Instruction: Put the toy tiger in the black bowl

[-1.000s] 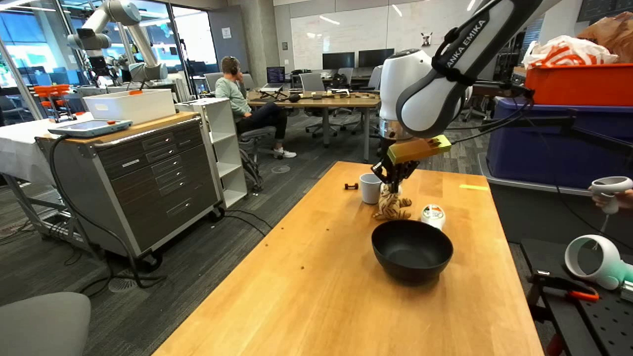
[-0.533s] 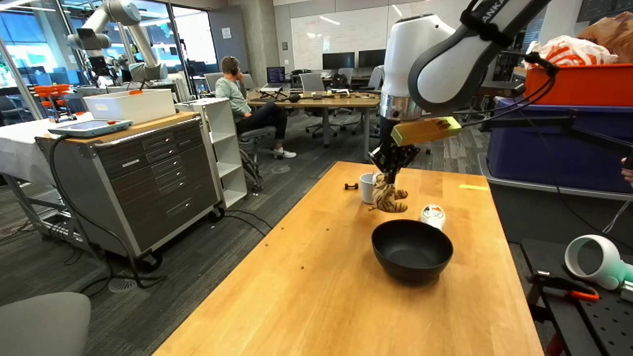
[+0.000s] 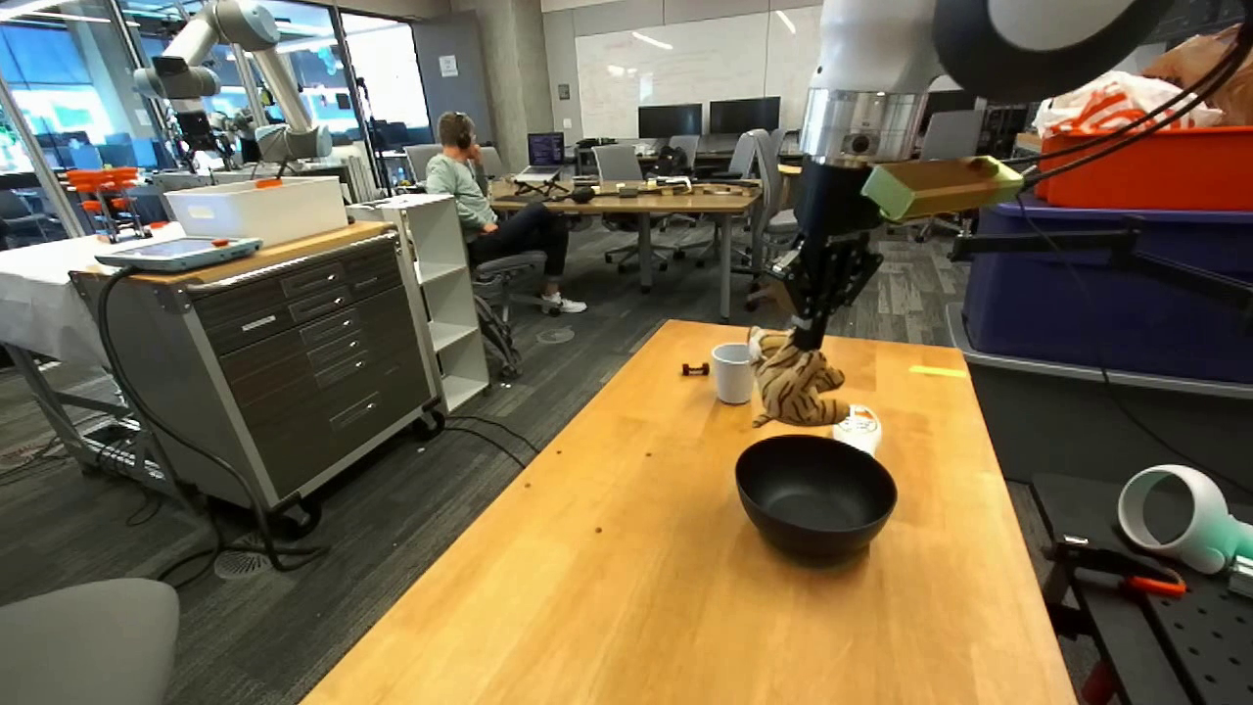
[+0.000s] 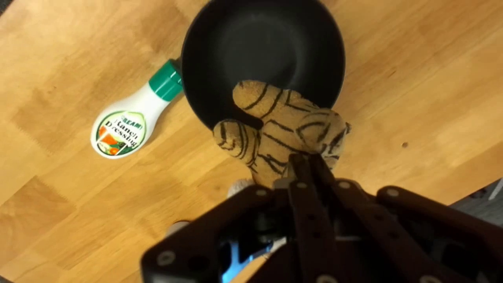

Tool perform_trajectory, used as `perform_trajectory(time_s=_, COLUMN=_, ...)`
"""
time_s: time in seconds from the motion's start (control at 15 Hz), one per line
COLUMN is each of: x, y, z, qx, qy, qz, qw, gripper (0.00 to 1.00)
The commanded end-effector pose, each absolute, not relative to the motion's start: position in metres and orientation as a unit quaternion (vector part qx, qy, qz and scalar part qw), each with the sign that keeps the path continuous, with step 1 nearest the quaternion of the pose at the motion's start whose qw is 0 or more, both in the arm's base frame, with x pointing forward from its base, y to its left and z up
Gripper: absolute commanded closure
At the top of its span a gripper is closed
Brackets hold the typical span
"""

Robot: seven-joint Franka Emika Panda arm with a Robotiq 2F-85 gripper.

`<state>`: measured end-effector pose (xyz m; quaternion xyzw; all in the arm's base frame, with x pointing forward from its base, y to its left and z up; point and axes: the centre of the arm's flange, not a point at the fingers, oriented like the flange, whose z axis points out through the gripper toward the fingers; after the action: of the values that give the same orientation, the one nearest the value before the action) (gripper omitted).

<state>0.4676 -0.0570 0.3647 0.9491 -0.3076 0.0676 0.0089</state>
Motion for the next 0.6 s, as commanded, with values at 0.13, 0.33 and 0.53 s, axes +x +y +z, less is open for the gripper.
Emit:
perform_trajectory(time_s=0.13, x=0.424, y=-0.034, z=0.375, qx=0.964, qy=-0.264, qz=0.041, qw=0.000, gripper=0.98)
perform_trajectory(time_s=0.33, x=0.419, y=-0.041, z=0.362, qx=0.965, qy=-0.259, qz=0.035, qw=0.000, gripper=0.98)
perform_trajectory(time_s=0.53, x=0.414, y=-0.051, z=0.348, qx=0.967, qy=-0.255, qz=0.022, qw=0.003, gripper=0.98)
